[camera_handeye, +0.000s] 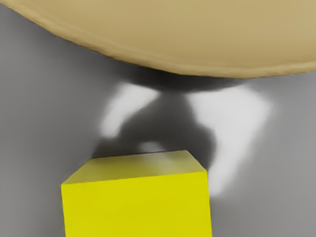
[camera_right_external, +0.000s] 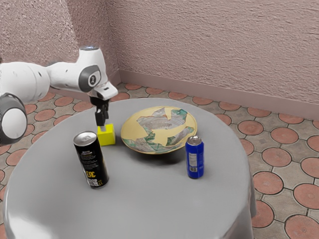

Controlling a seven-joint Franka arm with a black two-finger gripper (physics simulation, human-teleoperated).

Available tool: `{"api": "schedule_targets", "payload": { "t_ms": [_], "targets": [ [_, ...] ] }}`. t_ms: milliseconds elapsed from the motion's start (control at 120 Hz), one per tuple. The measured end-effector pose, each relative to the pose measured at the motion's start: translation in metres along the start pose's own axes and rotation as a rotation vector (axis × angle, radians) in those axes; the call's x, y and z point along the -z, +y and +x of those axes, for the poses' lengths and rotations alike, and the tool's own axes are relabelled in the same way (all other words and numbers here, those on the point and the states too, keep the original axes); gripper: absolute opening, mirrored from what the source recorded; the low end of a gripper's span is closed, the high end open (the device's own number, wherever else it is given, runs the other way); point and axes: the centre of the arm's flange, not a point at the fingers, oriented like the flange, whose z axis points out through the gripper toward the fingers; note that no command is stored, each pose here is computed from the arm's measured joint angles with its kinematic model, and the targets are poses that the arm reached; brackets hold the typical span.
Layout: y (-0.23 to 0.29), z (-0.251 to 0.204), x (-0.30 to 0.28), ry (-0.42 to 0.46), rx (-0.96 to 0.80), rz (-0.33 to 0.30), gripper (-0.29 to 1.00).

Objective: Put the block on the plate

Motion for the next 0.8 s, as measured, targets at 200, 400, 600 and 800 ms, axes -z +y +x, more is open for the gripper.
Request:
{"api": "schedule_targets", "payload": {
  "t_ms": [200,400,600,800],
  "targets": [
    [-0.01,-0.01,-0.018,0.013,0.002,-0.014,0.7],
    [-0.013,-0.013,-0.033,0.016,-0.005,-0.027,0.7],
    [-0.014,-0.014,-0.051,0.017,-0.014,-0.043,0.7],
    [-0.014,-0.012,-0.062,0.025,-0.024,-0.05,0.67]
  ]
}}
